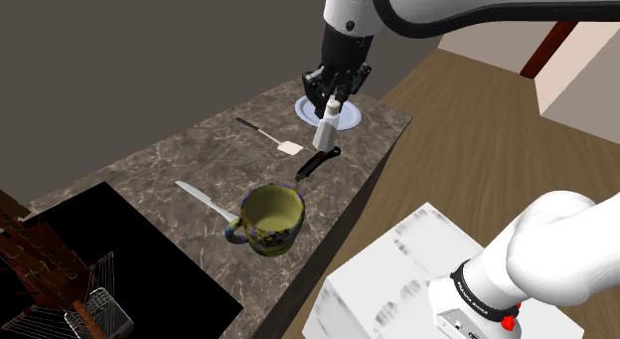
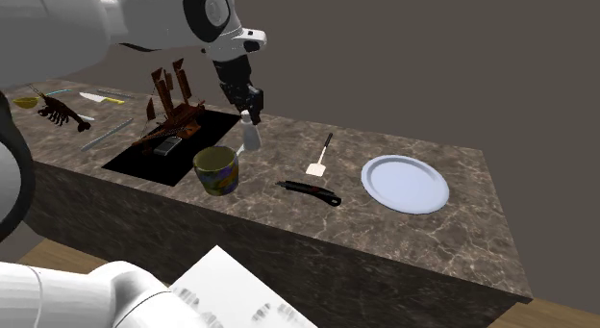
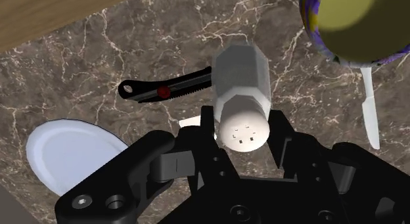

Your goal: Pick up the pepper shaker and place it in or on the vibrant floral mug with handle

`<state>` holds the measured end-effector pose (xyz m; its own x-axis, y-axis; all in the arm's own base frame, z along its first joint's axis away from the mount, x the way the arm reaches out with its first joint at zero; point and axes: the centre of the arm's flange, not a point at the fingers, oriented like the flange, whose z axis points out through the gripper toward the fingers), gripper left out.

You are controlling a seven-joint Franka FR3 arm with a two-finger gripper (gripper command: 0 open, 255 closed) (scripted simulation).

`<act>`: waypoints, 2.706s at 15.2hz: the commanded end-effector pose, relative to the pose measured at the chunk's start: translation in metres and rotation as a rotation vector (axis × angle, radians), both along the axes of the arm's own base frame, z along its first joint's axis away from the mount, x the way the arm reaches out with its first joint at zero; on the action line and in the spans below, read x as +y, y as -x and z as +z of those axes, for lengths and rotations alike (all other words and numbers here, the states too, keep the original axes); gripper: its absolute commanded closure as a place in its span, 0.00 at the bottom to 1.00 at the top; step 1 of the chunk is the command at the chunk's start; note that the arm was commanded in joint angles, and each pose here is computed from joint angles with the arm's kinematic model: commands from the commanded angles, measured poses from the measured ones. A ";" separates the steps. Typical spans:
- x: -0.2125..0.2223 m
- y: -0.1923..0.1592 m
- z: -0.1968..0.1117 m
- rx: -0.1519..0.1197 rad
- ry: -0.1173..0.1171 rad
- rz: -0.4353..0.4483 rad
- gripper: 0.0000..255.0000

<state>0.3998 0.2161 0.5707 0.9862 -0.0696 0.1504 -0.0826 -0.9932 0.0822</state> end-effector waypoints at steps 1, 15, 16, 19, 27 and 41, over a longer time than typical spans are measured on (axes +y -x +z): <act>0.027 0.003 0.003 0.000 -0.001 -0.001 1.00; 0.165 0.029 0.004 0.000 -0.001 -0.001 1.00; 0.165 0.029 -0.001 0.000 -0.001 -0.001 1.00; 0.165 0.029 -0.017 0.000 -0.001 -0.001 1.00; 0.165 0.029 -0.059 0.000 -0.001 -0.001 1.00; 0.165 0.029 -0.088 0.000 -0.001 -0.001 0.00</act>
<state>0.3712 0.3812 0.4825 0.9861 -0.0708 0.1501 -0.0838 -0.9931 0.0818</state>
